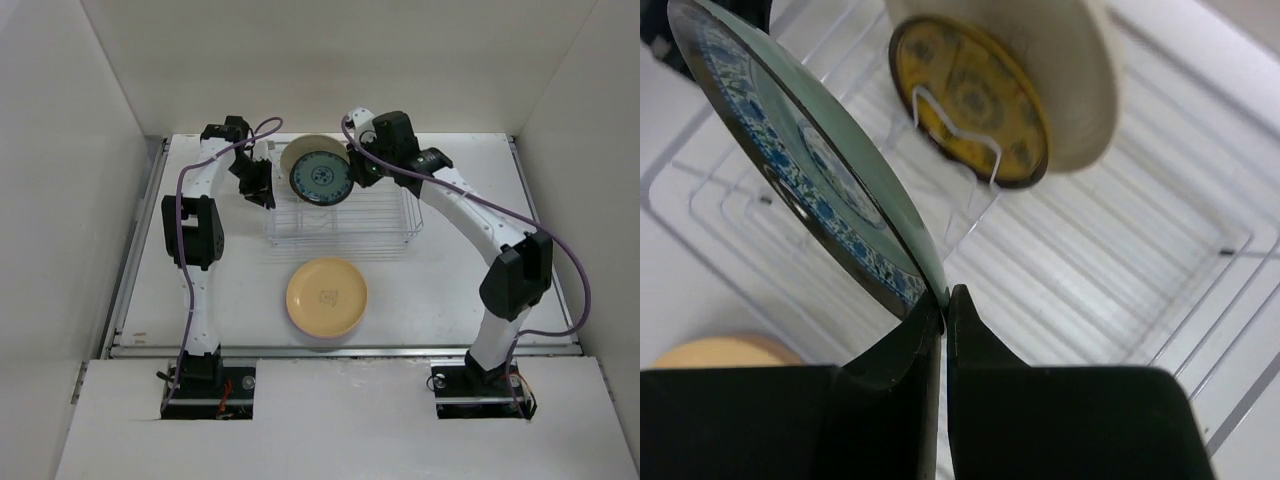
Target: Unload the plates from the dish rack
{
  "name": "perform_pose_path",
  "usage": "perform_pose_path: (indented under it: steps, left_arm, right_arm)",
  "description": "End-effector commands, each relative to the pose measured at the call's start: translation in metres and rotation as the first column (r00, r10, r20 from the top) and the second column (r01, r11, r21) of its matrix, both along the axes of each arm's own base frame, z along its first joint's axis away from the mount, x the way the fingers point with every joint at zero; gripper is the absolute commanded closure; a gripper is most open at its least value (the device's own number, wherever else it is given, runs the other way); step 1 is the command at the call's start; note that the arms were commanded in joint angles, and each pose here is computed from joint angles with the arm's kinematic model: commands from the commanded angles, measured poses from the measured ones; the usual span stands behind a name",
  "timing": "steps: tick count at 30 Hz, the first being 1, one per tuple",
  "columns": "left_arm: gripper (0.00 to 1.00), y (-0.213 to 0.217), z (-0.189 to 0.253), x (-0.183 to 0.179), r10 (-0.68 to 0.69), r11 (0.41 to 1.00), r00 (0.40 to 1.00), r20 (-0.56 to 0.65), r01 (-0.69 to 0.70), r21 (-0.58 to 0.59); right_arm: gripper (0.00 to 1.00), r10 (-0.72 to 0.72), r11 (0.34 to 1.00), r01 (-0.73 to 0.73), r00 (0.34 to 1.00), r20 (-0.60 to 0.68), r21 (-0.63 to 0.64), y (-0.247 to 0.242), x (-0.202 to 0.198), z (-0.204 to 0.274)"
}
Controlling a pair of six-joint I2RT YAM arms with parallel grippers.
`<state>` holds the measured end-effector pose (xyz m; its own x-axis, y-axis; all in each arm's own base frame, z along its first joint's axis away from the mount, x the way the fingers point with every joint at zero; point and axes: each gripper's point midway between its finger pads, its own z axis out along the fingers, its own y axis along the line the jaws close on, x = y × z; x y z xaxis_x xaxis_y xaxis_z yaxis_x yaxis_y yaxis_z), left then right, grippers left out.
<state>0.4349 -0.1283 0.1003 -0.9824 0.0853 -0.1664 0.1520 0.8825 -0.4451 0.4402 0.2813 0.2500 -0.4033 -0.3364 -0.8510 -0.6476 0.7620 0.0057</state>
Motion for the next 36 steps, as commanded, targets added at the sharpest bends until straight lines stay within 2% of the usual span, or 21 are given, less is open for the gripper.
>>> perform_pose_path:
  steps: [1, 7, 10, 11, 14, 15, 17, 19, 20, 21, 23, 27, 30, 31, 36]
  left_arm:
    - [1.00, 0.005, 0.019, 0.019, -0.021, 0.999, 0.992, 0.126, 0.018, 0.029]
    - [0.97, 0.005, 0.023, 0.019, -0.021, 0.999, 0.991, 0.135, 0.017, 0.028]
    - [0.87, 0.005, 0.027, 0.019, -0.029, 0.999, 0.988, 0.148, 0.025, 0.030]
    - [0.76, 0.005, 0.032, 0.021, -0.029, 0.999, 0.985, 0.169, 0.024, 0.028]
    - [0.56, 0.009, 0.051, 0.031, -0.004, 1.000, 0.975, 0.222, -0.001, 0.019]
    - [0.41, 0.009, 0.060, 0.033, -0.003, 1.000, 0.969, 0.246, -0.001, 0.016]
    - [0.20, 0.018, 0.085, 0.036, 0.030, 1.000, 0.955, 0.295, -0.025, -0.019]
    - [0.00, 0.022, 0.104, 0.038, 0.050, 0.999, 0.938, 0.342, -0.040, -0.037]
    - [0.00, 0.022, 0.122, 0.035, 0.051, 0.998, 0.925, 0.377, -0.038, -0.041]
    - [0.00, 0.031, 0.127, 0.036, 0.067, 0.998, 0.916, 0.396, -0.059, -0.034]
    - [0.00, 0.052, 0.141, 0.038, 0.116, 0.992, 0.891, 0.439, -0.128, -0.001]
    - [0.00, 0.090, 0.177, 0.035, 0.238, 0.964, 0.809, 0.537, -0.266, -0.025]
    - [0.00, 0.110, 0.177, 0.036, 0.266, 0.947, 0.775, 0.574, -0.320, -0.007]
    - [0.00, 0.111, 0.177, 0.033, 0.255, 0.950, 0.776, 0.577, -0.312, 0.001]
    - [0.00, 0.105, 0.176, 0.030, 0.220, 0.964, 0.789, 0.574, -0.266, -0.003]
  right_arm:
    - [1.00, -0.001, 0.996, 0.001, 1.000, -0.001, 0.092, -0.006, -0.025, 0.036]
    - [1.00, 0.002, 0.990, 0.024, 0.981, -0.192, 0.137, -0.044, -0.088, 0.016]
    - [1.00, 0.020, 0.982, 0.031, 0.964, -0.264, 0.187, -0.048, -0.114, 0.007]
    - [1.00, 0.028, 0.977, 0.032, 0.961, -0.275, 0.210, -0.046, -0.118, 0.008]
    - [1.00, 0.124, 0.969, -0.043, 0.936, -0.328, 0.243, -0.008, -0.125, -0.003]
    - [1.00, 0.157, 0.965, -0.068, 0.924, -0.350, 0.253, 0.006, -0.128, -0.006]
    - [1.00, 0.254, 0.949, -0.168, 0.908, -0.334, 0.266, 0.048, -0.141, 0.002]
    - [1.00, 0.292, 0.947, -0.207, 0.875, -0.387, 0.246, 0.080, -0.143, -0.020]
    - [1.00, 0.349, 0.928, -0.263, 0.861, -0.371, 0.262, 0.103, -0.154, -0.008]
    - [1.00, 0.353, 0.932, -0.273, 0.839, -0.414, 0.240, 0.117, -0.153, -0.029]
    - [1.00, 0.376, 0.925, -0.305, 0.815, -0.440, 0.226, 0.138, -0.160, -0.040]
    - [1.00, 0.396, 0.918, -0.343, 0.805, -0.441, 0.198, 0.185, -0.170, -0.059]
    - [1.00, 0.386, 0.922, -0.348, 0.799, -0.462, 0.170, 0.206, -0.171, -0.087]
    - [1.00, 0.374, 0.927, -0.339, 0.819, -0.436, 0.160, 0.213, -0.165, -0.085]
    - [1.00, 0.339, 0.936, -0.341, 0.813, -0.474, 0.084, 0.233, -0.169, -0.132]
